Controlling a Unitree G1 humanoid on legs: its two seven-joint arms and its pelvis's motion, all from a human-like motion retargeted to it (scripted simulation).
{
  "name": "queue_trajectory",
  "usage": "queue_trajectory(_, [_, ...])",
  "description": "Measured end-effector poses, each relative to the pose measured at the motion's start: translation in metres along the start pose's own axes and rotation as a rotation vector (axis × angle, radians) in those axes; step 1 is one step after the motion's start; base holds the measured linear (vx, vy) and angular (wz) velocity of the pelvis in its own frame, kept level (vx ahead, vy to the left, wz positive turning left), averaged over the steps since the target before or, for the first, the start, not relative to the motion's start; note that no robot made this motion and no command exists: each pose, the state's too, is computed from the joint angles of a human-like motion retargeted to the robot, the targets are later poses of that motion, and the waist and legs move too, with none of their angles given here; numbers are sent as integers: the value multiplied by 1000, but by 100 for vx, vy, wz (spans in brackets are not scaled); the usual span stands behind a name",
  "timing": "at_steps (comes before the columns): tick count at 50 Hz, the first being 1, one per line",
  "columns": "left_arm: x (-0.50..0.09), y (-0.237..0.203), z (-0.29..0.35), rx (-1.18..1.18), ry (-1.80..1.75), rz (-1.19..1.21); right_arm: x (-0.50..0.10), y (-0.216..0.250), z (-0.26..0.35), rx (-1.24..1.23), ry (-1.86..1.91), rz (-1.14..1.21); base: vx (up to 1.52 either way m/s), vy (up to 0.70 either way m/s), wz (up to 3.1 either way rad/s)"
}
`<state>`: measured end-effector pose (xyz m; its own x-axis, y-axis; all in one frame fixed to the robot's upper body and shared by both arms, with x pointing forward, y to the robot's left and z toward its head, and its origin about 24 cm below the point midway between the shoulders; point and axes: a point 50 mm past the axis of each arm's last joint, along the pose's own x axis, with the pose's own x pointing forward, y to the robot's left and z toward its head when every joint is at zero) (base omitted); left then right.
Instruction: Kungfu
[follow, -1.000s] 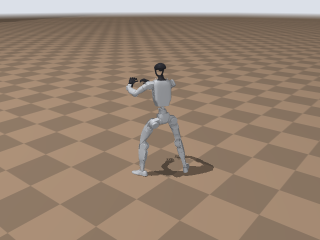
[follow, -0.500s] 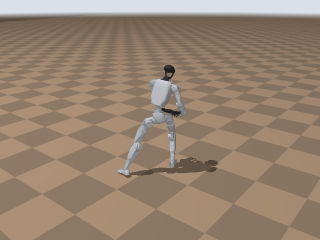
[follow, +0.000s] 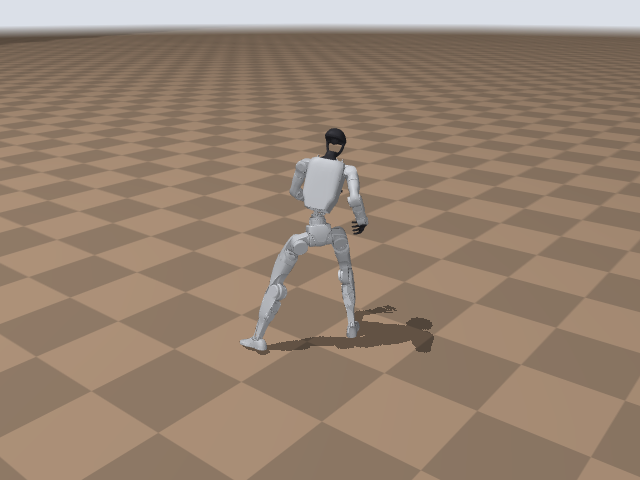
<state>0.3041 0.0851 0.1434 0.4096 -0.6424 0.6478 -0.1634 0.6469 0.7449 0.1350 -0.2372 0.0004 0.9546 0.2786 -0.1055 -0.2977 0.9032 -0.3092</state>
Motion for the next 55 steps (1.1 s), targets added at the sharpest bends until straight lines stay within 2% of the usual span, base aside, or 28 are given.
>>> queue_trajectory(6, [45, 106, 9, 164, -90, 358, -66, -45, 3, 398, 76, -186, 24, 35, 75])
queue_trajectory(10, [73, 148, 38, 144, -215, 561, -55, -51, -5, 508, 65, -296, 41, 61, 115])
queue_trajectory(14, [80, 193, 65, 218, -370, 801, 57, 3, -45, 658, 92, -147, 48, 68, 75])
queue_trajectory(16, [75, 215, 67, 321, -377, 867, 118, 38, -55, 781, 217, 31, 51, 68, 10])
queue_trajectory(18, [71, 231, 67, 364, -359, 883, 133, 74, -64, 881, 512, 317, 53, 66, -13])
queue_trajectory(19, [70, 237, 70, 366, -374, 877, 137, 82, -63, 912, 610, 361, 41, 54, -6])
queue_trajectory(20, [70, 244, 74, 366, -401, 866, 142, 83, -59, 928, 670, 346, 29, 34, 8])
queue_trajectory(22, [72, 250, 83, 350, -443, 849, 157, 83, -51, 1002, 619, 148, 30, 17, 25])
queue_trajectory(24, [70, 253, 89, 383, -463, 840, 168, 89, -41, 1054, 523, 71, 31, 15, 31])
queue_trajectory(28, [57, 262, 93, 480, -460, 906, 174, 116, -29, 1061, 499, 238, 15, 5, 15])
queue_trajectory(30, [51, 262, 94, 497, -476, 938, 172, 122, -29, 1031, 511, 303, 9, 4, -13])
queue_trajectory(36, [25, 261, 79, 556, -352, 929, 177, 131, -23, 945, 465, 304, 0, -11, -19])
queue_trajectory(42, [-50, 250, 42, 625, 18, 916, 208, 109, 16, 841, 193, 260, -8, -24, -27])
queue_trajectory(45, [-122, 231, 22, 628, 361, 887, 238, 72, 76, 795, -114, 210, -13, -24, -43])
queue_trajectory(49, [-218, 179, 5, 514, 882, 845, 249, 27, 171, 685, -509, 309, -21, -32, -37])
queue_trajectory(52, [-297, 117, 11, 339, 1339, 756, 231, -9, 257, 515, -842, 377, -22, -45, -91])
queue_trajectory(55, [-372, 58, 45, 76, 1787, 756, 185, -43, 335, 349, -1188, 343, -22, -60, -114])
